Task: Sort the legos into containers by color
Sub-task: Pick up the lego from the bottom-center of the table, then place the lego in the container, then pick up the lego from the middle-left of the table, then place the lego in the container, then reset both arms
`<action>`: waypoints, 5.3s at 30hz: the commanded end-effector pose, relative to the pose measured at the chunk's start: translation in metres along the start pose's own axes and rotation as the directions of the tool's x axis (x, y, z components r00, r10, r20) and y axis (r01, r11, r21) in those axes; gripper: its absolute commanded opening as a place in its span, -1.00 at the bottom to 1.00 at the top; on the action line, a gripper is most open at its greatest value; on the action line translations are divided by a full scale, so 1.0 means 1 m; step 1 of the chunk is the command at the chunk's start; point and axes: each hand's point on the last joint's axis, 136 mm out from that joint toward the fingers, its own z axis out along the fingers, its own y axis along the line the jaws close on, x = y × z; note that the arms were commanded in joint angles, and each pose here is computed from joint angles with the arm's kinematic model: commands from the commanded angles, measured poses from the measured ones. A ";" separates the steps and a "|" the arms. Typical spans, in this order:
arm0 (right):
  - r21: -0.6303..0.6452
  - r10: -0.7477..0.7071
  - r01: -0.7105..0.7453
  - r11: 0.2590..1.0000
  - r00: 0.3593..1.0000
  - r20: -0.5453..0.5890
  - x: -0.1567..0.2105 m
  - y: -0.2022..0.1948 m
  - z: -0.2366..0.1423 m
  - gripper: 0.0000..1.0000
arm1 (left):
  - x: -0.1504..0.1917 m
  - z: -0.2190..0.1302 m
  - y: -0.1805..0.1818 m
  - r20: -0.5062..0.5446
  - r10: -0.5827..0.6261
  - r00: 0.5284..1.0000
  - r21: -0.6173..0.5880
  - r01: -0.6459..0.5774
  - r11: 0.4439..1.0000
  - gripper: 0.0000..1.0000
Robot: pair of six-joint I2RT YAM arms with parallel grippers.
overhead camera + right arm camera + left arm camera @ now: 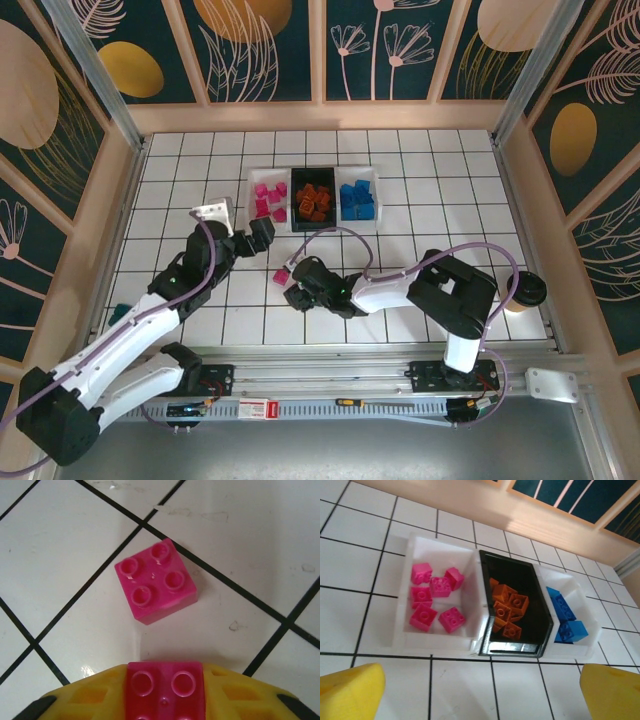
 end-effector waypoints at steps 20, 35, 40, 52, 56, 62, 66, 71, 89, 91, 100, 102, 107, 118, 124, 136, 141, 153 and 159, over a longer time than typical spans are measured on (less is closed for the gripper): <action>-0.013 0.048 -0.047 0.999 0.963 0.265 -0.185 -0.033 -0.031 -0.74 | 0.089 -0.004 0.056 -0.135 -0.102 0.986 -0.078 0.092 0.993 0.98; 0.049 0.137 -0.155 0.987 0.957 0.255 -0.264 -0.073 0.054 -0.01 | 0.122 0.009 0.038 -0.232 -0.024 0.972 0.071 0.042 0.997 0.93; 0.036 0.159 -0.177 0.983 0.940 0.301 -0.271 -0.075 0.028 0.13 | 0.130 0.017 0.034 -0.270 0.009 0.963 0.075 0.012 0.997 0.86; 0.008 0.250 -0.275 0.961 0.885 0.392 -0.219 -0.092 -0.057 0.15 | 0.162 0.052 0.016 -0.368 0.217 0.904 -0.003 -0.235 0.972 0.63; 0.013 0.274 -0.306 0.952 0.870 0.409 -0.198 -0.099 -0.079 0.15 | 0.172 0.061 0.018 -0.389 0.282 0.877 -0.035 -0.320 0.947 0.56; 0.014 0.305 -0.345 0.939 0.848 0.435 -0.180 -0.109 -0.104 0.15 | 0.189 0.071 0.022 -0.427 0.317 0.847 -0.049 -0.372 0.927 0.29; 0.018 0.308 -0.353 0.936 0.841 0.445 -0.176 -0.110 -0.113 0.15 | 0.191 0.074 0.020 -0.427 0.315 0.848 -0.047 -0.369 0.928 -0.04; 0.035 0.313 -0.368 0.929 0.833 0.457 -0.169 -0.115 -0.122 0.14 | 0.178 0.071 0.015 -0.389 0.292 0.874 -0.054 -0.338 0.940 -0.46; 0.050 0.373 -0.447 0.893 0.797 0.475 -0.119 -0.132 -0.150 0.15 | 0.005 0.171 0.008 -0.147 0.084 0.986 -0.160 -0.108 0.981 -0.50; 0.045 0.381 -0.455 0.890 0.792 0.477 -0.115 -0.132 -0.154 0.15 | 0.006 0.187 0.016 -0.159 0.083 0.984 -0.194 -0.113 0.974 -0.50; 0.076 0.375 -0.469 0.880 0.783 0.496 -0.103 -0.139 -0.167 0.25 | 0.004 0.212 0.028 -0.186 0.071 0.980 -0.220 -0.112 0.969 0.42; 0.085 0.364 -0.469 0.879 0.776 0.514 -0.105 -0.142 -0.174 0.32 | -0.004 0.203 0.023 -0.160 0.065 0.985 -0.200 -0.097 0.975 0.83; 0.112 0.343 -0.489 0.865 0.740 0.578 -0.107 -0.157 -0.198 0.62 | -0.043 0.157 0.006 -0.035 0.047 0.998 -0.137 -0.051 0.989 0.97; 0.271 0.281 -0.601 0.752 0.663 0.694 -0.077 -0.200 -0.233 0.98 | -0.073 0.044 0.044 0.269 0.023 0.963 -0.215 0.037 0.976 0.98; 0.301 0.252 -0.605 0.737 0.660 0.708 -0.069 -0.208 -0.236 0.98 | -0.047 0.022 0.080 0.268 0.083 0.960 -0.325 0.009 0.946 0.98; 0.327 0.126 -0.562 0.760 0.621 0.774 -0.056 -0.222 -0.253 0.98 | -0.055 0.009 0.127 0.352 0.249 0.902 -0.587 0.006 0.809 0.98; 0.327 0.119 -0.554 0.766 0.622 0.774 -0.053 -0.228 -0.256 0.99 | -0.076 0.024 0.139 0.264 0.368 0.892 -0.675 -0.102 0.731 0.98; 0.335 0.103 -0.507 0.794 0.656 0.748 -0.050 -0.226 -0.248 0.98 | -0.043 0.066 0.200 0.150 0.389 0.909 -0.687 -0.187 0.702 0.98; 0.348 0.095 -0.511 0.786 0.656 0.749 -0.044 -0.234 -0.249 0.98 | -0.046 0.063 0.194 0.234 0.415 0.879 -0.624 -0.192 0.757 0.98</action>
